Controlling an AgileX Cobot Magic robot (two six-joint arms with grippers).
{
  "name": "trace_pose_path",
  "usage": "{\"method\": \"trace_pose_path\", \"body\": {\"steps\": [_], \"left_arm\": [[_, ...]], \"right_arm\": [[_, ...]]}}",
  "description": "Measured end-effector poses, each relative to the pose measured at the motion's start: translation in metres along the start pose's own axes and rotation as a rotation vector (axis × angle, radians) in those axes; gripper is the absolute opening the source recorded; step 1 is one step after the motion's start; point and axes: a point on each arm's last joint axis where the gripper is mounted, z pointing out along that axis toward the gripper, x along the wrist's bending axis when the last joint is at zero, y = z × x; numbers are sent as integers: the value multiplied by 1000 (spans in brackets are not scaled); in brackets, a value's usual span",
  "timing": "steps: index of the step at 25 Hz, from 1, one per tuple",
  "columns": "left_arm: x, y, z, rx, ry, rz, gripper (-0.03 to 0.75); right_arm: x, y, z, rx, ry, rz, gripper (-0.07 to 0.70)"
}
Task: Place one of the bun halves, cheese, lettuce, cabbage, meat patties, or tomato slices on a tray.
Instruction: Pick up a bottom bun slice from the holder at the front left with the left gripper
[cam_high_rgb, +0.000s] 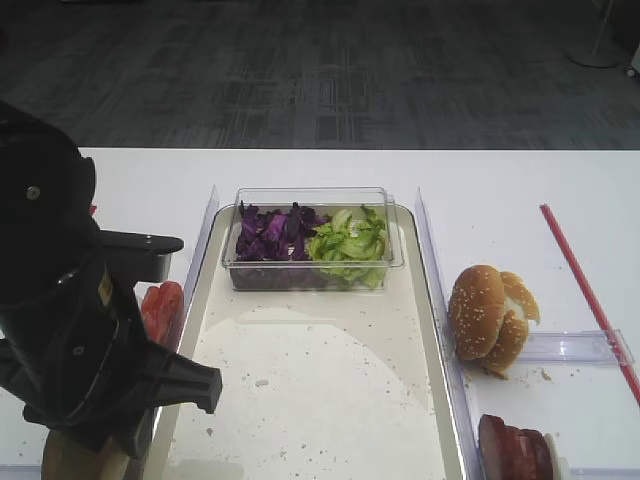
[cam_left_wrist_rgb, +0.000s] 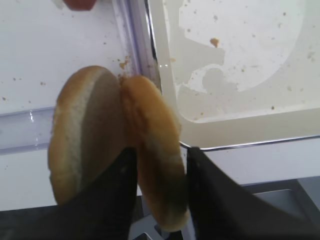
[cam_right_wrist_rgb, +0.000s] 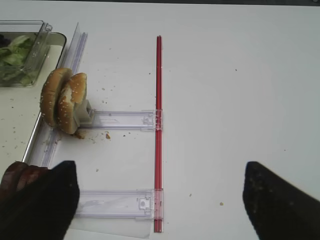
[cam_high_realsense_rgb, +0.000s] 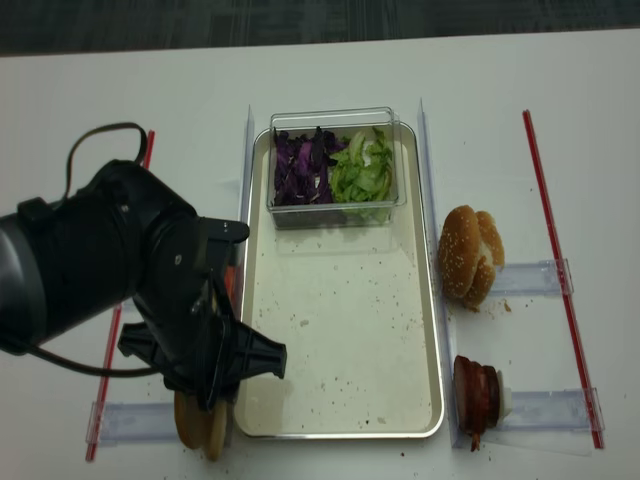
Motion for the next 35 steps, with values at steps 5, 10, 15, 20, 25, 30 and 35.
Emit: {"method": "trace_pose_path", "body": {"steps": [5, 10, 15, 20, 25, 30, 35], "left_arm": [[-1, 2, 11, 48, 30, 0, 217], [-2, 5, 23, 89, 65, 5, 174], [-1, 5, 24, 90, 73, 9, 149], [0, 6, 24, 83, 85, 19, 135], [0, 7, 24, 74, 90, 25, 106], [0, 7, 24, 68, 92, 28, 99], [0, 7, 24, 66, 91, 36, 97]], "right_arm": [[0, 0, 0, 0, 0, 0, 676], [0, 0, 0, 0, 0, 0, 676], [0, 0, 0, 0, 0, 0, 676], [0, 0, 0, 0, 0, 0, 676], [0, 0, 0, 0, 0, 0, 676], [0, 0, 0, 0, 0, 0, 676], [0, 0, 0, 0, 0, 0, 676]]}}
